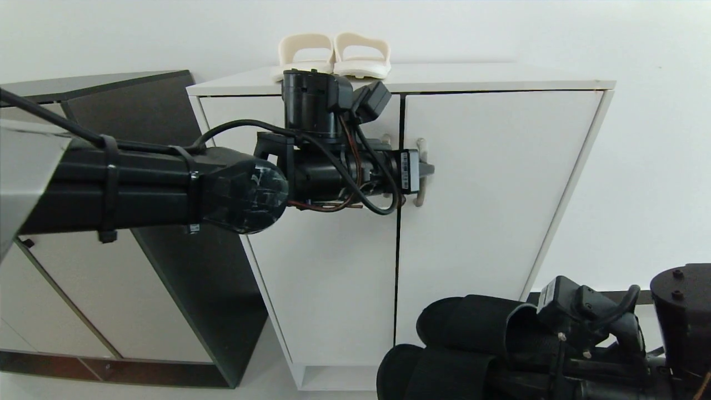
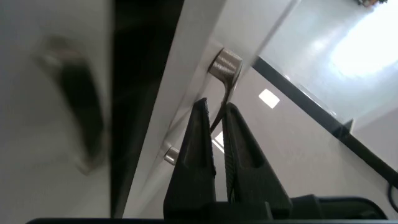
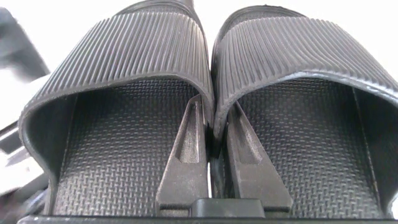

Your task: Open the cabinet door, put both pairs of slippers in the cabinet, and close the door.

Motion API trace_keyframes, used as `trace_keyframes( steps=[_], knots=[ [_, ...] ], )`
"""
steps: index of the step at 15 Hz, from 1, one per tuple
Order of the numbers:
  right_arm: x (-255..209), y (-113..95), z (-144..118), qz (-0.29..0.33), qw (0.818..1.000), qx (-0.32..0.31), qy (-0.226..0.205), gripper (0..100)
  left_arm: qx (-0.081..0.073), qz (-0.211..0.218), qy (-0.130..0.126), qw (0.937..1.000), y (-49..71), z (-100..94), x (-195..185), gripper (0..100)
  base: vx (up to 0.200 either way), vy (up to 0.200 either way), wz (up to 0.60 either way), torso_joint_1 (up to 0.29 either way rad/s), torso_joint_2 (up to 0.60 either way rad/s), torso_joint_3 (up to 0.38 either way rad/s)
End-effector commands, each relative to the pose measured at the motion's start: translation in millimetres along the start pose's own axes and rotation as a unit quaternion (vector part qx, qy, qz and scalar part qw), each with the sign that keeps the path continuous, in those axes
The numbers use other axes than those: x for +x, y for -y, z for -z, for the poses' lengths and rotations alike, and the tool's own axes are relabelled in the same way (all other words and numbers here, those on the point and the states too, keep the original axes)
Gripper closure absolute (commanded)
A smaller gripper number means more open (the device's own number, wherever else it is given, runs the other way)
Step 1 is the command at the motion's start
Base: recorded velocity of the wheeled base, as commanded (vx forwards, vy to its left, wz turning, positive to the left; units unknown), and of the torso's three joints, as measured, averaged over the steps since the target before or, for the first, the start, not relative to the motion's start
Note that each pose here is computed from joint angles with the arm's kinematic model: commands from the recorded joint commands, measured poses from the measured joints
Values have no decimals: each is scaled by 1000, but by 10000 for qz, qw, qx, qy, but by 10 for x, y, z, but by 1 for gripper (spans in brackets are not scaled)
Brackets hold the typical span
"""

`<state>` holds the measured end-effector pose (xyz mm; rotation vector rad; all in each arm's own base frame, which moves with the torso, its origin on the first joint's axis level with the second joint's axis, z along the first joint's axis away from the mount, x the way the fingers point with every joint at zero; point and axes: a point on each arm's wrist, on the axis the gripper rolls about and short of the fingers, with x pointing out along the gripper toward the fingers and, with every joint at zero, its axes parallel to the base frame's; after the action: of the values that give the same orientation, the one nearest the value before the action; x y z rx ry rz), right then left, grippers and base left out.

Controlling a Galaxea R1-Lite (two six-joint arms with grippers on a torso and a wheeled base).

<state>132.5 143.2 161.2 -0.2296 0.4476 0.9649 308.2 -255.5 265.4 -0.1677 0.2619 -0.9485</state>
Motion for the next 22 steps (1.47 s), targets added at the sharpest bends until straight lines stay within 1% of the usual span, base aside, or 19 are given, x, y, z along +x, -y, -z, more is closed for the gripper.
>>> trace_keyframes(
  steps=[1,3,4,6,9,11,12,13,14,15,16,17,18,20,21,22],
  knots=[
    [-79,-27,44,-258,9996,-113,63,100,48,250,24,9997,256,-32,-216,100,0,0,0,0,0,0],
    [-122,-46,101,-427,9987,-255,62,100,88,429,-39,9990,444,1,-365,100,0,0,0,0,0,0],
    [-129,-49,104,-472,9985,-270,67,100,95,445,-36,9990,478,2,-397,100,0,0,0,0,0,0],
    [-132,-51,106,-486,9983,-325,79,100,103,416,-24,9991,525,5,-481,100,0,0,0,0,0,0],
    [-128,-49,104,-464,9984,-324,69,100,100,390,-33,9992,552,20,-615,100,0,0,0,0,0,0],
    [-122,-49,111,-476,9984,-316,32,100,85,288,-71,9995,585,88,-904,100,0,0,0,0,0,0],
    [-105,-45,94,-475,9984,-310,39,100,90,308,16,9995,613,86,-1040,100,0,0,0,0,0,0],
    [-102,-45,68,-478,9984,-291,75,100,95,259,113,9996,598,82,-1101,100,0,0,0,0,0,0],
    [-103,-44,52,-478,9986,-231,80,100,72,92,201,9997,526,60,-1111,100,0,0,0,0,0,0],
    [-102,-55,53,-499,9986,-190,68,100,63,13,229,9997,476,50,-1103,100,0,0,0,0,0,0],
    [-95,-81,66,-566,9983,-147,-4,100,34,-56,232,9997,404,51,-1026,100,0,0,0,0,0,0],
    [-94,-90,79,-592,9981,-144,-72,100,-9,-96,290,9995,328,52,-909,100,0,0,0,0,0,0],
    [-94,-93,81,-599,9981,-146,-79,100,-3,-131,376,9992,256,50,-786,100,0,0,0,0,0,0],
    [-94,-93,85,-600,9981,-144,-87,100,-17,-183,451,9988,158,48,-606,100,0,0,0,0,0,0],
    [-90,-95,86,-607,9980,-146,-94,100,-128,-187,479,9986,111,27,-497,100,0,0,0,0,0,0],
    [-89,-104,90,-628,9979,-156,-102,100,-167,-172,500,9985,97,13,-441,100,0,0,0,0,0,0]
  ],
)
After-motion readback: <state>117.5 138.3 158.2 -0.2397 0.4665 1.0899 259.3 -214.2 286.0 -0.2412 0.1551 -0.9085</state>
